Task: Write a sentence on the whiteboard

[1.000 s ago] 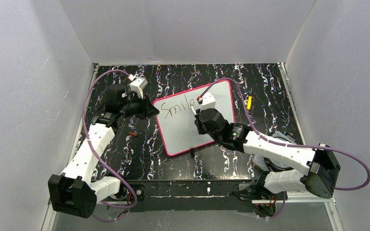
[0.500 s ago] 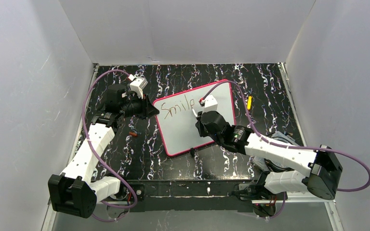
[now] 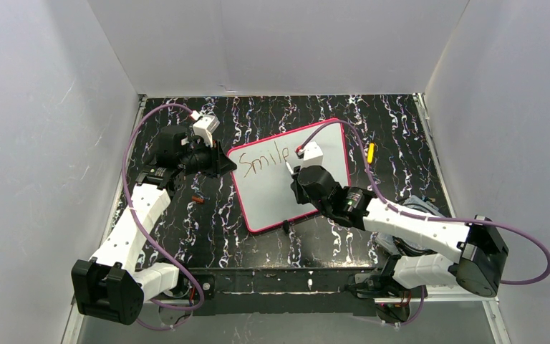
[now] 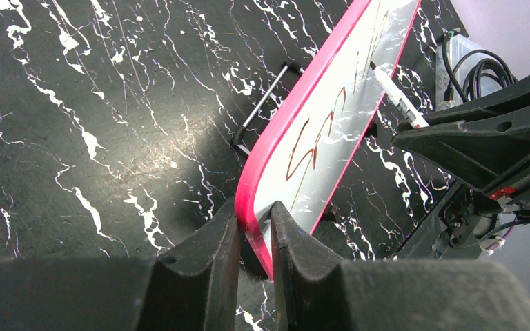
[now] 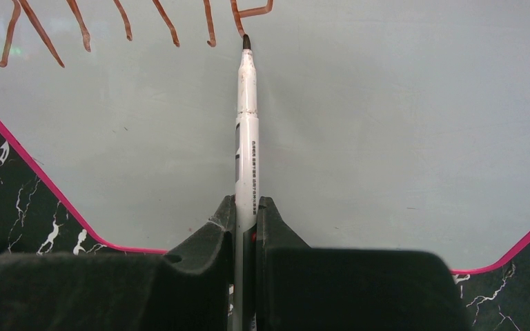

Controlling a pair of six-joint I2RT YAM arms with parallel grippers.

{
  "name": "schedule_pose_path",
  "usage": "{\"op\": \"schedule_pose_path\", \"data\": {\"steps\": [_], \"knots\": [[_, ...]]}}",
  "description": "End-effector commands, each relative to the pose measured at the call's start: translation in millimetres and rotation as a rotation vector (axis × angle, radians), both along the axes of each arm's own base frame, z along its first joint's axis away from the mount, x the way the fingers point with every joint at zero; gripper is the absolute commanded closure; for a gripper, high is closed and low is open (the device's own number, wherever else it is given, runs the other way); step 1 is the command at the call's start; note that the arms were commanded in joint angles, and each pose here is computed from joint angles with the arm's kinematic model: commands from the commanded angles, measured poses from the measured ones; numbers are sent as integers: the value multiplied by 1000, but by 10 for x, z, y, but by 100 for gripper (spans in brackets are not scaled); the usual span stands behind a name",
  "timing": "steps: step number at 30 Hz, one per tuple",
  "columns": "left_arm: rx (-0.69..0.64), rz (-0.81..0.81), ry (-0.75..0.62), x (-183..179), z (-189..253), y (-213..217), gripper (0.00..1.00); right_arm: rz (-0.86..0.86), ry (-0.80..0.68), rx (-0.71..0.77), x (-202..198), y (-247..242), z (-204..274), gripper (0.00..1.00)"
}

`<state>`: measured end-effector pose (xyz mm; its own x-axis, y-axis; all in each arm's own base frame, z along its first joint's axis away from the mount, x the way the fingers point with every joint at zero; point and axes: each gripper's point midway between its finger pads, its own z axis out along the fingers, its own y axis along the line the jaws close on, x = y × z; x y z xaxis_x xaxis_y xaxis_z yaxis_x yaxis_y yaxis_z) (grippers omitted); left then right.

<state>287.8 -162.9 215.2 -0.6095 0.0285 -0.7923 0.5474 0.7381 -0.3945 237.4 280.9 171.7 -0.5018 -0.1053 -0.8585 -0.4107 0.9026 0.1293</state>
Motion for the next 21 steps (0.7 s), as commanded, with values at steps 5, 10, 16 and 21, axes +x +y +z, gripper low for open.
{"op": "schedule_pose_path", "data": {"steps": [5,10,16,21], "knots": [[47,1,-32,5,-15,53,100,-34,-72,53,49,-161,349,99],[50,1,-31,6,-22,57,100,-44,-104,76,56,-244,458,99],[48,-2,-36,-1,-9,54,100,-42,-90,47,153,-273,389,99],[48,-2,-34,1,-14,54,100,-30,-74,37,187,-240,321,99]]}}
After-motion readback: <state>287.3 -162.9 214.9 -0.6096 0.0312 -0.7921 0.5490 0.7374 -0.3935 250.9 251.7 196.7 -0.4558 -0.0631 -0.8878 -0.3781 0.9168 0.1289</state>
